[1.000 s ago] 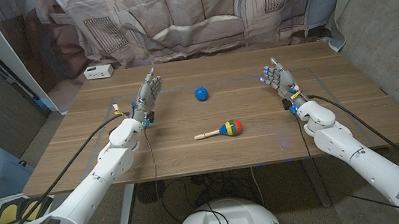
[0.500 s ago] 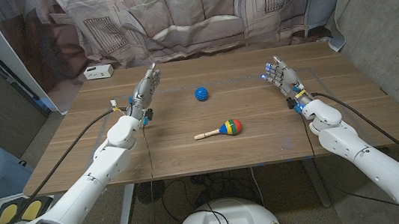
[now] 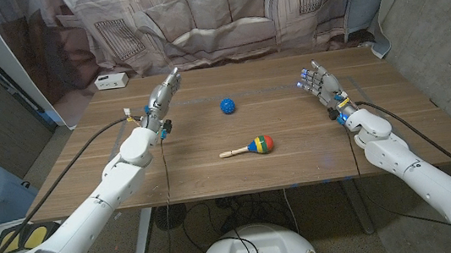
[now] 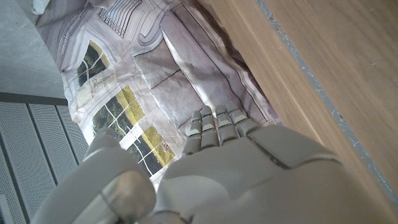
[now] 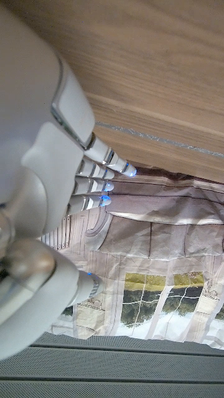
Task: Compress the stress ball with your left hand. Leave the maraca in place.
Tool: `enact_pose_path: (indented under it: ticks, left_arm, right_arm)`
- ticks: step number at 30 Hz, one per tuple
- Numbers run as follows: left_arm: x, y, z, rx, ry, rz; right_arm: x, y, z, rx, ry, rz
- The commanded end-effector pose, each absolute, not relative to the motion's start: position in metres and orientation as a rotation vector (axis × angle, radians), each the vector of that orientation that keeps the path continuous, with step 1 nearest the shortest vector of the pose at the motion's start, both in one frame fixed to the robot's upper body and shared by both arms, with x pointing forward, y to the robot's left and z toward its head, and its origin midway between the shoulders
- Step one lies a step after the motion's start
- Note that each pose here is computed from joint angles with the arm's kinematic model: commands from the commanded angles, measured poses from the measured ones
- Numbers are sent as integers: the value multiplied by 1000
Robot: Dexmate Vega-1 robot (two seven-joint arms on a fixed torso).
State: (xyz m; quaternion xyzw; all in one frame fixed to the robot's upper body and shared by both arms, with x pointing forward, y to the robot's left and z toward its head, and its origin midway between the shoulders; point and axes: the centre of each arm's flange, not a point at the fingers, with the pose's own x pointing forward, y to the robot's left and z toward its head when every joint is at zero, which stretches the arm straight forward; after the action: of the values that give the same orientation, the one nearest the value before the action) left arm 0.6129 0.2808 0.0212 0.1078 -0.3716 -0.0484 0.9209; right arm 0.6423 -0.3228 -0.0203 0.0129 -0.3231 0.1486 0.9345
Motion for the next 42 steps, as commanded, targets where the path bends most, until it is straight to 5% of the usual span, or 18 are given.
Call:
enact_pose_path:
  ticks: [1, 42]
  left_arm:
    - [604, 285, 37, 267, -841, -58]
    - [614, 258, 77, 571, -955, -9]
  right_arm:
    - [633, -323, -22, 52, -675, 290]
    - [611, -334, -30, 84, -761, 197]
